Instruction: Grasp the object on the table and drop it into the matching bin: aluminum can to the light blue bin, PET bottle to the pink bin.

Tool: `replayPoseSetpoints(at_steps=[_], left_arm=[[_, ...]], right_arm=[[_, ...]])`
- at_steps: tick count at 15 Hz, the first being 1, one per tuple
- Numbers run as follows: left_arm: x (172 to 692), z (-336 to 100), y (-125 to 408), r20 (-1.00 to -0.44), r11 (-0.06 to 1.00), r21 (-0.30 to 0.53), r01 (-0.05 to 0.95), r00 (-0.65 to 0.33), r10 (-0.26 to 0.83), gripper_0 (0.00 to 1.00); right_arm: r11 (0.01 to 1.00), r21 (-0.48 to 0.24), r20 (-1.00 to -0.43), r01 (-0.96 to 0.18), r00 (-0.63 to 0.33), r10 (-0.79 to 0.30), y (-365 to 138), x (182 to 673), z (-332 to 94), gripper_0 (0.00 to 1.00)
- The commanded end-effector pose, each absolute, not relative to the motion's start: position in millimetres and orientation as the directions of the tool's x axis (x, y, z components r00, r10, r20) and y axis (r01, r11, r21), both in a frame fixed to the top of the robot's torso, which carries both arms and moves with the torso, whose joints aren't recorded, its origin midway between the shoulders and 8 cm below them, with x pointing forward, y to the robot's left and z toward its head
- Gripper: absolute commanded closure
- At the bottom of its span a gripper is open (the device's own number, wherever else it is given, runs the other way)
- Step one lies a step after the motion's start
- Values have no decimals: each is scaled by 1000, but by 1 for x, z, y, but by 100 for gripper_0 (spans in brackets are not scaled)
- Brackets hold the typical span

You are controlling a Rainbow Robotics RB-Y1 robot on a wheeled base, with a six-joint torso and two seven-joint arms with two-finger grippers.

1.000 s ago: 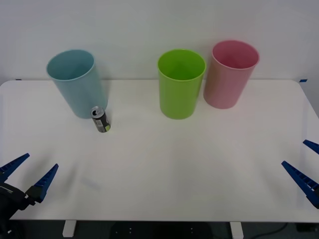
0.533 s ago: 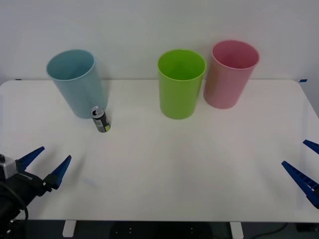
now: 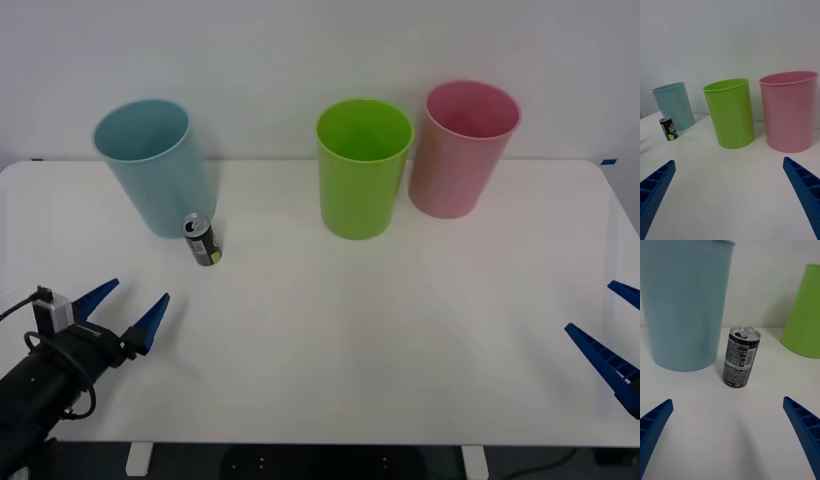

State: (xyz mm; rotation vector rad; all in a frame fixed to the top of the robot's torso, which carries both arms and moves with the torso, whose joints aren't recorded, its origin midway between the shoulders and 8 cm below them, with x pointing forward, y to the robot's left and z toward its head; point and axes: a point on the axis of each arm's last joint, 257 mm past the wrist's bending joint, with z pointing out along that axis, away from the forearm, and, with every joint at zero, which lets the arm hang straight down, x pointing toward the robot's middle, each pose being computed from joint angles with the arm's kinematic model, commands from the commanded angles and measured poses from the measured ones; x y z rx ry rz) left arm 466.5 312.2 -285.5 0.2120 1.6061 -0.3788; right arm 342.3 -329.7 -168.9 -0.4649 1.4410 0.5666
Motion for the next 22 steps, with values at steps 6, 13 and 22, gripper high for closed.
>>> replayPoseSetpoints(at_steps=[6, 13, 22], left_arm=[[506, -292, 289, -991, 928, -124, 350, -84, -101, 0], [542, -289, 273, -993, 942, -104, 320, -90, -79, 0], [584, -293, 247, -990, 948, -106, 301, -118, -73, 0]], right_arm=[[785, 39, -996, -618, 41, 82, -330, 342, -169, 0], [785, 39, -996, -618, 41, 82, -330, 342, -169, 0], [785, 39, -996, -618, 41, 82, -330, 342, -169, 0]])
